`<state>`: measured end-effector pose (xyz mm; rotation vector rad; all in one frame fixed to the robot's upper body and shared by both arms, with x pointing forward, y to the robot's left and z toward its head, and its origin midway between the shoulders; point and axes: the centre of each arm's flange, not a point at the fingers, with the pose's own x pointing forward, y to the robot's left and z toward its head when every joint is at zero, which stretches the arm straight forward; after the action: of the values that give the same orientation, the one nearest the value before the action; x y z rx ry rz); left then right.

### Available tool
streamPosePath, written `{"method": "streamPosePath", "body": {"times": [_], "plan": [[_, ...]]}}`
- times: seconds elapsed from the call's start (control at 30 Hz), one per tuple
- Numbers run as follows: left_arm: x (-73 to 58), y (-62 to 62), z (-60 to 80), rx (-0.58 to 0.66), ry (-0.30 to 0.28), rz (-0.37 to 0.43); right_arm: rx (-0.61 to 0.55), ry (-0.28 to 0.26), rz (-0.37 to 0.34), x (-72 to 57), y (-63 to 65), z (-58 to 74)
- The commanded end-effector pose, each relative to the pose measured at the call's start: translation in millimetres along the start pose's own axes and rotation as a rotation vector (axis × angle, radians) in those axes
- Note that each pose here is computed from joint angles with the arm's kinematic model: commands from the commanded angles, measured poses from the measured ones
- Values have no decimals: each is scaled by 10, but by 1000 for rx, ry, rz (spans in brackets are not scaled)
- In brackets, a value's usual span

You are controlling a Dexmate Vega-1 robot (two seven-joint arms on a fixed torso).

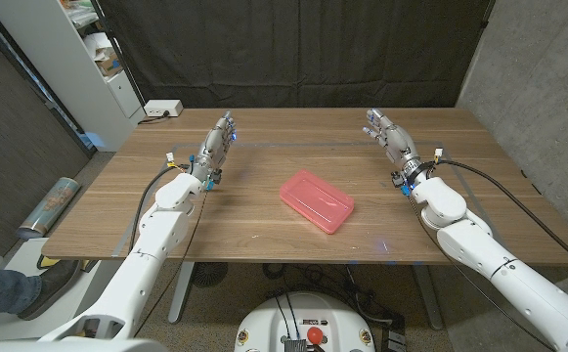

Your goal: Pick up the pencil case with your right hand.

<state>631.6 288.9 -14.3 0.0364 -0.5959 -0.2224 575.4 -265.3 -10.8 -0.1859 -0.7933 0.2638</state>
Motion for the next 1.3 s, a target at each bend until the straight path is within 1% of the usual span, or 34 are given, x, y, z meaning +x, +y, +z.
{"method": "streamPosePath", "body": {"times": [0.03, 0.23, 0.5, 0.57, 0.63, 0.83, 0.9, 1.07, 1.13, 1.3], "plan": [[-9, -15, 18, 10, 2, -5, -33, -32, 18, -30, 36, 81], [-19, -33, 33, 13, -2, 2, -56, -37, 22, -47, 43, 96], [-6, -53, 89, 16, -9, -2, -97, -62, 39, -70, 86, 186], [-4, -57, 91, 14, -10, -3, -102, -62, 38, -71, 89, 195], [3, -70, 94, 15, -11, -1, -136, -63, 41, -83, 97, 223], [20, -83, 109, 16, -17, -7, -188, -54, 43, -112, 113, 256], [19, -92, 120, 27, -8, 2, -201, -49, 42, -124, 119, 268], [34, -106, 119, 24, -19, -7, -234, -36, 50, -142, 131, 290], [40, -108, 116, 26, -12, -16, -248, -35, 50, -150, 143, 300], [25, -122, 97, 32, -6, -4, -281, -37, 53, -170, 173, 331]]}}
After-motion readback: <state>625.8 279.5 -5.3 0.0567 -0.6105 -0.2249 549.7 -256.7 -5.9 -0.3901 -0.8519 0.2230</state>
